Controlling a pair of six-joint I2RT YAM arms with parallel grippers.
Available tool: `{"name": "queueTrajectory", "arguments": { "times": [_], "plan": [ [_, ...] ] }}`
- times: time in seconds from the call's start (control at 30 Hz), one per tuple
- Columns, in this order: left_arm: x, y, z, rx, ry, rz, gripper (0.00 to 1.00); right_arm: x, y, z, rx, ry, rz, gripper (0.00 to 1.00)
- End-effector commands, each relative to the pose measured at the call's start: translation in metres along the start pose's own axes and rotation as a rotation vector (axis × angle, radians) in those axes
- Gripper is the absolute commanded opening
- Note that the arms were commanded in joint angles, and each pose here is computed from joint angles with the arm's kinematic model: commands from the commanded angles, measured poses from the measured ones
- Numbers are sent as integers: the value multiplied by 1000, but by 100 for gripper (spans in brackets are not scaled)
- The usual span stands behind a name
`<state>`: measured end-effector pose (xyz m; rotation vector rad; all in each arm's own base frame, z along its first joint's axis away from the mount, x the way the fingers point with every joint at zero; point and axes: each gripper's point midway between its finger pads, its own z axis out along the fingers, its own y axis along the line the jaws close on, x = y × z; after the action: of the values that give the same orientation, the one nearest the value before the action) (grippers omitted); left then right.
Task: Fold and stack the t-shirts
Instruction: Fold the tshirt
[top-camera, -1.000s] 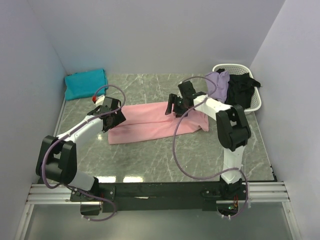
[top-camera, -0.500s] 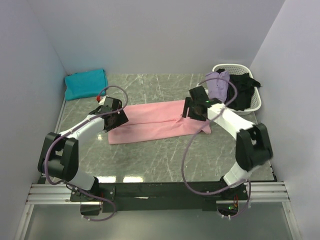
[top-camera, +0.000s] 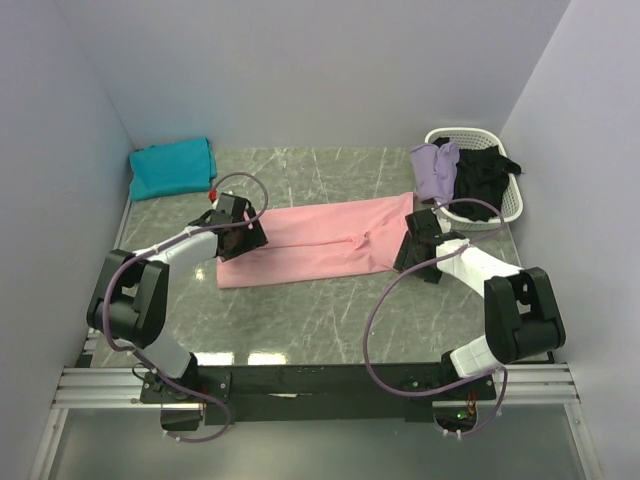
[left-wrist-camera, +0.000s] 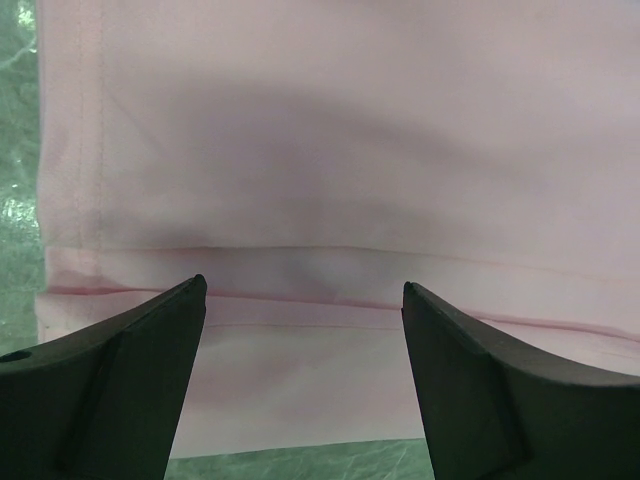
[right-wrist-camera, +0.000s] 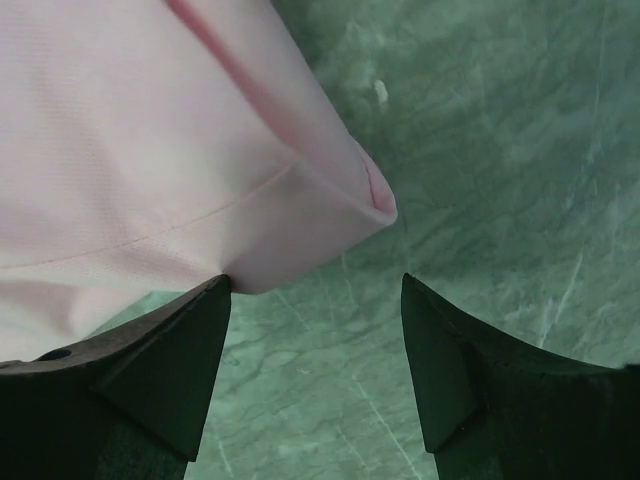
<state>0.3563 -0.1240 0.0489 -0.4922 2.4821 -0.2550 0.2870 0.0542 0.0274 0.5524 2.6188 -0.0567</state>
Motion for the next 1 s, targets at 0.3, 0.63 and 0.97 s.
{"name": "queueTrajectory", "arguments": {
  "times": [0.3,0.63,0.97],
  "plan": [
    [-10,3,12,-37,-54,59,85,-38,-14,-11,27,-140,90,75],
    [4,25,23,-127,-16,95,86,-46,-22,7,57,-104,91,75],
    [-6,35,17,-191,-53,101,86,-73,-12,-22,-14,-177,83,76]
  ]
}}
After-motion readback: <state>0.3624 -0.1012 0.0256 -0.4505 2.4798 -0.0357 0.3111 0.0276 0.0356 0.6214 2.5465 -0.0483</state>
